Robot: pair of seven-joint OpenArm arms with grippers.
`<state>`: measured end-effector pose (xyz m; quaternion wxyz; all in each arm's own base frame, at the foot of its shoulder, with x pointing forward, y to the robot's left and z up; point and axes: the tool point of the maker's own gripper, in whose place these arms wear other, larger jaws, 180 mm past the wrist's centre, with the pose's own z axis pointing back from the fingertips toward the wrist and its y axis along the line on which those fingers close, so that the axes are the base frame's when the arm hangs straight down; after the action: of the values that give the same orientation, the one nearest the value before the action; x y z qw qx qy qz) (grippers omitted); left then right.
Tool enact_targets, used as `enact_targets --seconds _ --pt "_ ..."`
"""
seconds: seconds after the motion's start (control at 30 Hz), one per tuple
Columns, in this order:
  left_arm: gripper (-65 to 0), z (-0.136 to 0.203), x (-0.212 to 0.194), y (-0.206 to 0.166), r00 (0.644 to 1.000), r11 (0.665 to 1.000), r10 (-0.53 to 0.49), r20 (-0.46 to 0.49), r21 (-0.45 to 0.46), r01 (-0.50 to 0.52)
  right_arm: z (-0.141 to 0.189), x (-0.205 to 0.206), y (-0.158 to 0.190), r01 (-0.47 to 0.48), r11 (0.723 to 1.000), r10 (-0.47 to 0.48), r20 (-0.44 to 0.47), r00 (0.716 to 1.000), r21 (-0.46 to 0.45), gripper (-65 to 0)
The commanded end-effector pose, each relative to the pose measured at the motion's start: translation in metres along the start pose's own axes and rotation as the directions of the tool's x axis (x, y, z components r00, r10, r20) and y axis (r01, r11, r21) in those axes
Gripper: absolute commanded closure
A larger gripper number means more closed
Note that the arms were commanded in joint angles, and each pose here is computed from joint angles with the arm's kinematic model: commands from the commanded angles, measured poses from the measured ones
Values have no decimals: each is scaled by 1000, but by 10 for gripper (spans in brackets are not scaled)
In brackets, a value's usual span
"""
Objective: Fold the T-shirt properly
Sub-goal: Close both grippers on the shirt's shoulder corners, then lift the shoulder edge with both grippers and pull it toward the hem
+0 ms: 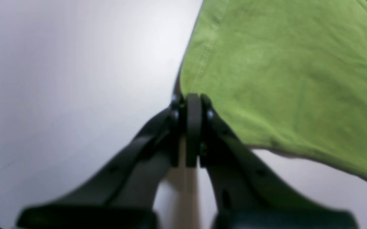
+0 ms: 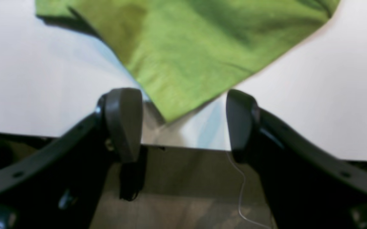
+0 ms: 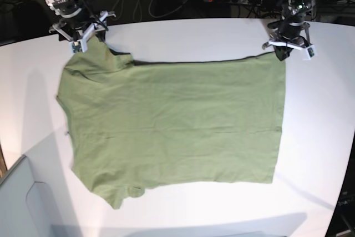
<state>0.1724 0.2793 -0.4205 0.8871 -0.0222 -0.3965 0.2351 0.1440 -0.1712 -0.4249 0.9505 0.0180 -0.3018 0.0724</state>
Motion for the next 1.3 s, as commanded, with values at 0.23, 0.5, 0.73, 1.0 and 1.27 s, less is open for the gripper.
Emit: enact_targets --seconds 0.23,0.5,0.73,1.0,1.27 --pt "0 3 0 3 1000 1000 -11 -8 6 11 1 9 -1 -12 1000 11 30 999 4 -385" --pt "0 3 0 3 1000 1000 -11 -8 6 11 -13 -8 -5 8 1000 -8 -22 1000 3 -280" --pt "0 4 0 4 1000 1000 -10 -7 7 11 -12 -7 -6 7 1000 -7 -21 1000 2 -33" --pt "0 9 8 -2 1000 1000 -26 15 -6 26 1 1 -2 -9 1000 9 9 1000 3 -1" --pt "0 34 21 -15 995 996 -76 56 -32 78 36 36 4 -57 998 58 114 992 -10 -1"
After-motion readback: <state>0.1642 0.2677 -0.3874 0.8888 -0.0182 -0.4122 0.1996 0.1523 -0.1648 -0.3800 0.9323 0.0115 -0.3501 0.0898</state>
